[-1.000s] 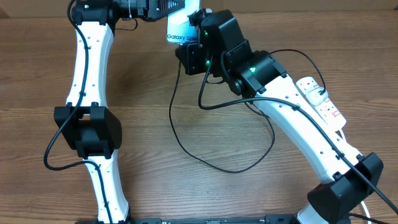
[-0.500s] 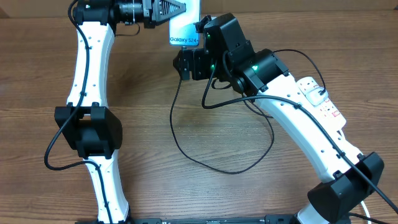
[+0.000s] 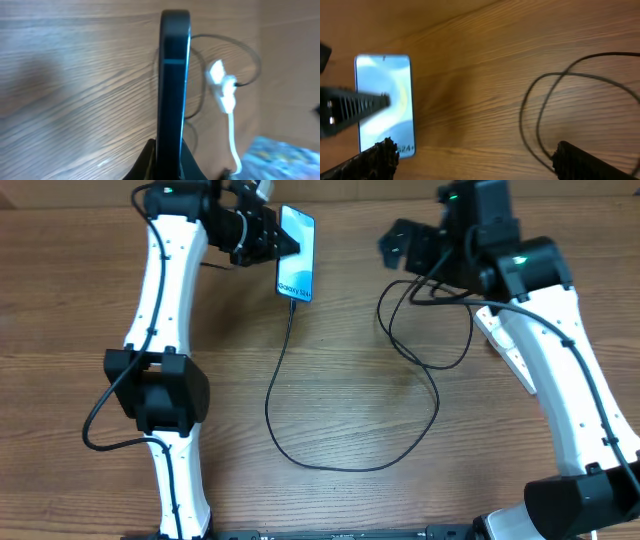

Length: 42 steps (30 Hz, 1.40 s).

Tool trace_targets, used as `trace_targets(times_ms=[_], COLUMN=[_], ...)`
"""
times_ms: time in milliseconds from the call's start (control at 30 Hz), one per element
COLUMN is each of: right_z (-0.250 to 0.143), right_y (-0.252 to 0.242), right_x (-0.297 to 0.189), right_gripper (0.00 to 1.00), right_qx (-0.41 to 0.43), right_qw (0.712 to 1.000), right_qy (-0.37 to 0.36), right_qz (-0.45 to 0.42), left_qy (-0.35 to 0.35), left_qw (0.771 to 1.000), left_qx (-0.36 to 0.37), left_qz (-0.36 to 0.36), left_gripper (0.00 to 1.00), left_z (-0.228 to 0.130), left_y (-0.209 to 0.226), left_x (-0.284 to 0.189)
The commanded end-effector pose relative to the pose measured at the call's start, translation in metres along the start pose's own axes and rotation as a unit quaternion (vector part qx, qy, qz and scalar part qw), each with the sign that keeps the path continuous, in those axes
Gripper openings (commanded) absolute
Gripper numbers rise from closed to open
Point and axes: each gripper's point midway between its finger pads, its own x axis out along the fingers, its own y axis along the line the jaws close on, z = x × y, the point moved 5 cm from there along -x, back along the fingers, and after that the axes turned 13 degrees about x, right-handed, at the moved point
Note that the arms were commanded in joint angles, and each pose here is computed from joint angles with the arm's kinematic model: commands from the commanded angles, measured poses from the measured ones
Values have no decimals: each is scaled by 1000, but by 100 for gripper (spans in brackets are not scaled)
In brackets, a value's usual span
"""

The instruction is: Plug charger to phone and switch on socket

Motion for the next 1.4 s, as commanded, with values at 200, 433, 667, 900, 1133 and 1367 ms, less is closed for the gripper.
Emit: trace_targets(times_ms=[200, 433, 667, 900, 1133, 1367], right_z=[46, 65, 78, 79, 72, 68], right_y=[-49, -81, -105, -106, -111, -115], right_x=[-26, -36, -45, -46, -45, -45], right_gripper=[100, 100, 100, 100, 100, 100], right_qx=[62, 96, 122, 123, 127, 131], right_qw=[996, 991, 985, 985, 985, 984], right_qy=[-58, -79, -98, -98, -85, -77], right_qz=[-29, -51, -67, -68, -84, -98], left_qy=[66, 94, 126, 135, 123, 133], left_qw=[991, 989, 985, 986, 988, 986], left_qx=[35, 12, -13, -9, -5, -40], left_qz=[109, 112, 115, 96, 94, 94], left_gripper=[4, 4, 4, 4, 4, 4], left_z=[-23, -38, -59, -67, -62, -67], left_y=[-10, -4, 11, 8, 3, 17], left_x=[36, 54, 72, 88, 98, 117])
